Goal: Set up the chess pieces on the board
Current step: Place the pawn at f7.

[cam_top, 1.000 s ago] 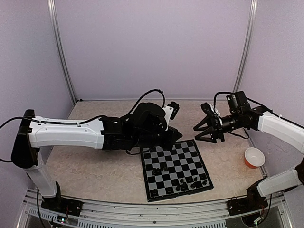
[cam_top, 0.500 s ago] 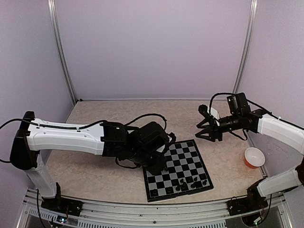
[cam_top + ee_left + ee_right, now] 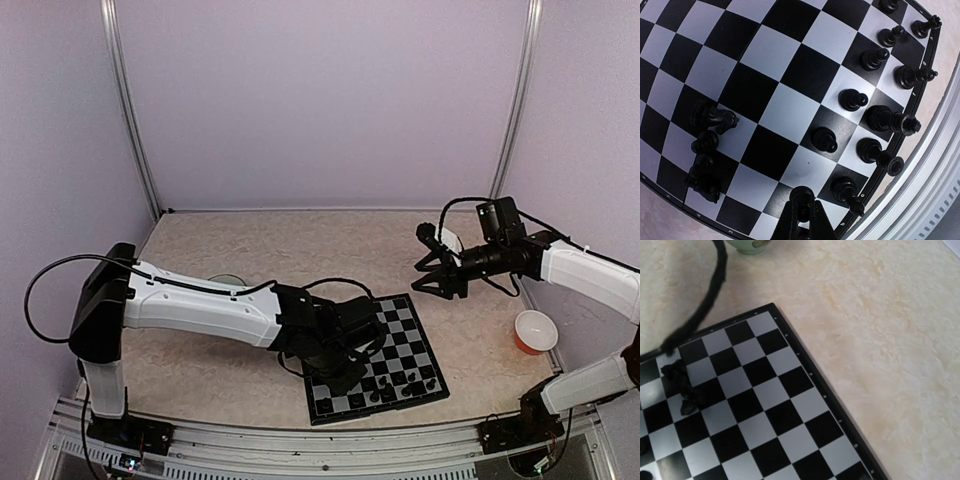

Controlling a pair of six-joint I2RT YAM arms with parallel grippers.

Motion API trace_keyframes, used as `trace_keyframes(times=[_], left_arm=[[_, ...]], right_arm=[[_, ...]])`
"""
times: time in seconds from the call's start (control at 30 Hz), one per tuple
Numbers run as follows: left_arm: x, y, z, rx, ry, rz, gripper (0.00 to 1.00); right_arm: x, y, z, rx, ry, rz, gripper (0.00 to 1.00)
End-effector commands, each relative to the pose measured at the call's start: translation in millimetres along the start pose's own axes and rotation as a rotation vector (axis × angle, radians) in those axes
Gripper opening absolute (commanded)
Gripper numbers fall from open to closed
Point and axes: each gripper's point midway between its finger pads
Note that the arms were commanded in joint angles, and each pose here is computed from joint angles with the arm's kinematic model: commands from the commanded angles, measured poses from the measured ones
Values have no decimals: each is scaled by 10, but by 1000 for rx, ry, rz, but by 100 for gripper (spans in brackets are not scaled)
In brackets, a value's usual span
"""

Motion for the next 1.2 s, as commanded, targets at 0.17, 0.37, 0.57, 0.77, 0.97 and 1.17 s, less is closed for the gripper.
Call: trace_keyframes(times=[0.17,0.37,0.57,0.77,0.97,1.17], left_arm=[[-75,94,-53,11,38,5,3],[-117,172,-38,21,38,26,4],[-138,219,-46,21,41,35,5],[-156,223,-70,14,36,42,11],[-157,92,-168,-18,33,33,25],[-156,-391,-411,-106,28,27,32]], right_arm=[[-11,42,103,18,12,-13,50],[-9,52,118,22,14,-16,50],[-10,63,134,27,15,-20,50],[-6,73,149,32,19,-25,51],[8,72,134,25,22,-34,51],[33,95,150,24,35,-55,51]])
Point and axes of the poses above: each gripper's point midway between its finger pads, its own y axis out along the fingers, its own x axis along the line the jaws close on, z = x × y, and after that the axes turned 1 degree about y, right-handed
